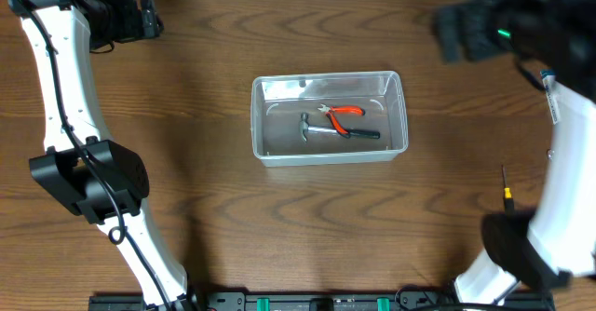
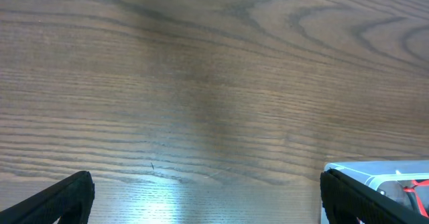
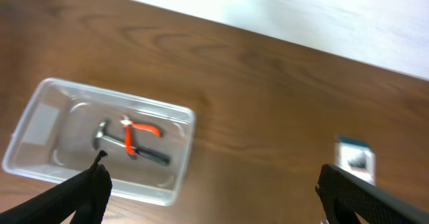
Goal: Pack container
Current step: 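Raise the right gripper and move it right toward the screwdriver box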
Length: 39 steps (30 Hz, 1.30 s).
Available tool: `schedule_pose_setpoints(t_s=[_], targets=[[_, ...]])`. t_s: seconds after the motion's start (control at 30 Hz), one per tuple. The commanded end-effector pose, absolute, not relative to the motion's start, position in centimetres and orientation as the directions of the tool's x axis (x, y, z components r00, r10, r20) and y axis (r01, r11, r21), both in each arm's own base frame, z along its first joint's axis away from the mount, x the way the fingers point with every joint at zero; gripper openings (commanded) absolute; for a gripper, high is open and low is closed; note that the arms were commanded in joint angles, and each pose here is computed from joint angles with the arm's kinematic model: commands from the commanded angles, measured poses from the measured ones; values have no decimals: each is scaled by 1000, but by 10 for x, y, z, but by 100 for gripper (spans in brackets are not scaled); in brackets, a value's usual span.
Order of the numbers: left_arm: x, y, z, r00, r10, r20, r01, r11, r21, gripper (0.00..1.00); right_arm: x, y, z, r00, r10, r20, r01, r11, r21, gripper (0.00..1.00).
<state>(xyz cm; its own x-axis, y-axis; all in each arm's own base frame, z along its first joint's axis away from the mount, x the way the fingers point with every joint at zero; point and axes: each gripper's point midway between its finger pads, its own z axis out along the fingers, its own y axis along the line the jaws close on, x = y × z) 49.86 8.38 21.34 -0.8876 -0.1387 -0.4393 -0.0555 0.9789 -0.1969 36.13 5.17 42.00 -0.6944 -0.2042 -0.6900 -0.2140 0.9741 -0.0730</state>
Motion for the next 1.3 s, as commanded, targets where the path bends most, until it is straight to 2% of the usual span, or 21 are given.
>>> schedule_pose_setpoints(t_s=[0.0,0.3,0.43,0.57,0.8,1.03,1.13,1.27], targets=[[499,85,221,-879,-142,-456,-53,978,-202,98,332,12,426,-720,-107,-686,-56,994,-95,99],[499,85,221,-879,-142,-456,-53,978,-202,98,290,-37,370,-836,130,-533,189,980,-57,99],[499,85,221,-878,-142,-456,-53,978,-202,98,285,-63,343,-798,375,-473,449,892,-49,99],[499,85,221,-879,-142,-456,-53,978,-202,98,285,-84,319,-739,502,-450,589,806,-68,99],[499,85,221,-879,-142,-456,-53,978,-202,98,292,-105,270,-734,558,-388,635,766,-100,99],[499,85,221,-879,-142,-456,-53,978,-202,98,265,-106,210,-784,582,-216,618,764,-187,99],[499,85,221,-879,-142,-456,-53,978,-202,98,260,-105,189,-761,626,-173,649,743,-166,99],[499,85,221,-879,-142,-456,-53,978,-202,98,277,-102,175,-753,633,-179,650,758,-53,99]])
